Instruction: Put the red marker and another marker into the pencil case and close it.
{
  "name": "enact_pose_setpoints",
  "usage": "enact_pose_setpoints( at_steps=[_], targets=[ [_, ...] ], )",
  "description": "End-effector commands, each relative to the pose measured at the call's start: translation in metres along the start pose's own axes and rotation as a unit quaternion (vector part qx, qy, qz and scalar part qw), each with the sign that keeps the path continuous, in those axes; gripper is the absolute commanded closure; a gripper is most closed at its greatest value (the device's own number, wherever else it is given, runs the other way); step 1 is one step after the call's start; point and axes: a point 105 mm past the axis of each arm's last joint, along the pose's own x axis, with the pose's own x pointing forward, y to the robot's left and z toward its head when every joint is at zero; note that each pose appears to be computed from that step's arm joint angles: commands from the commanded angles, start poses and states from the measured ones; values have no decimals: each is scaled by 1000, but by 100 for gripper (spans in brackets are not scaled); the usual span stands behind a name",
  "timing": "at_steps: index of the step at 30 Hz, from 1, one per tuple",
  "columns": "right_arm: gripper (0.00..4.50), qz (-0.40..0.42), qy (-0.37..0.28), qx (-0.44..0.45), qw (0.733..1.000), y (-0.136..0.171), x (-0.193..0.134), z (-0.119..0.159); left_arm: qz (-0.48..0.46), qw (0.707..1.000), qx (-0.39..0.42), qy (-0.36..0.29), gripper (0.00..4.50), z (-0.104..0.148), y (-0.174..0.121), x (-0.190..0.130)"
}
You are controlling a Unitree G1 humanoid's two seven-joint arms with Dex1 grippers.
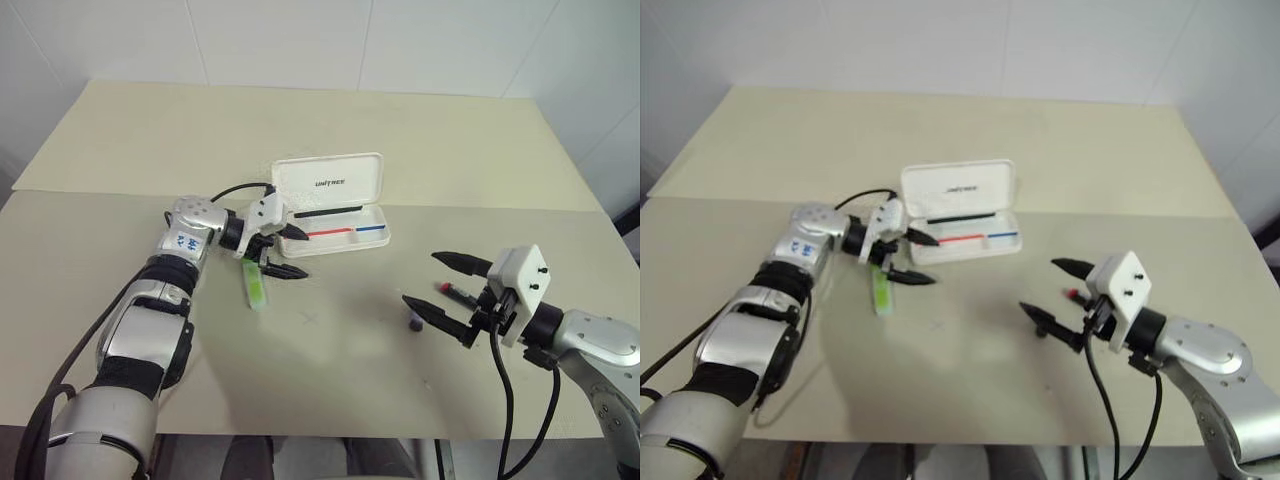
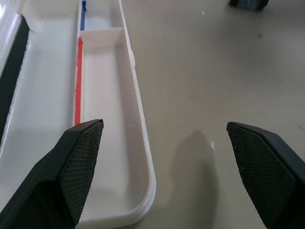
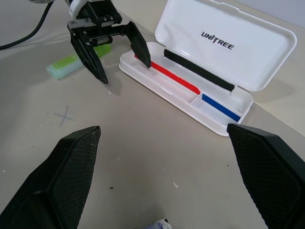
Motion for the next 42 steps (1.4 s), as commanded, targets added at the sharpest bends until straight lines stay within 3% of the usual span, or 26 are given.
enact_pose_setpoints(
  at_steps=[1,4,7,18,25,30,42],
  targets=[
    [0,0,-5,-14,1000,-1,-1,5,21,999,21,37,3,3,9,3],
    [0,1,-4,-16,1000,-2,0,5,44,997,8,67,3,-2,16,6],
    [0,1,-3,-18,1000,-4,0,5,64,994,5,92,69,-5,22,7],
    [0,10,-19,-21,1000,-8,-5,10,83,995,30,44,436,10,25,7],
    [0,43,-44,-12,998,-17,-10,14,95,993,68,-19,446,29,22,-6],
    [0,79,-50,-13,996,-22,-18,14,85,990,95,-57,446,40,5,-16],
    [0,206,-38,-22,977,-21,-45,9,51,992,118,0,446,41,-65,-49]
  ],
)
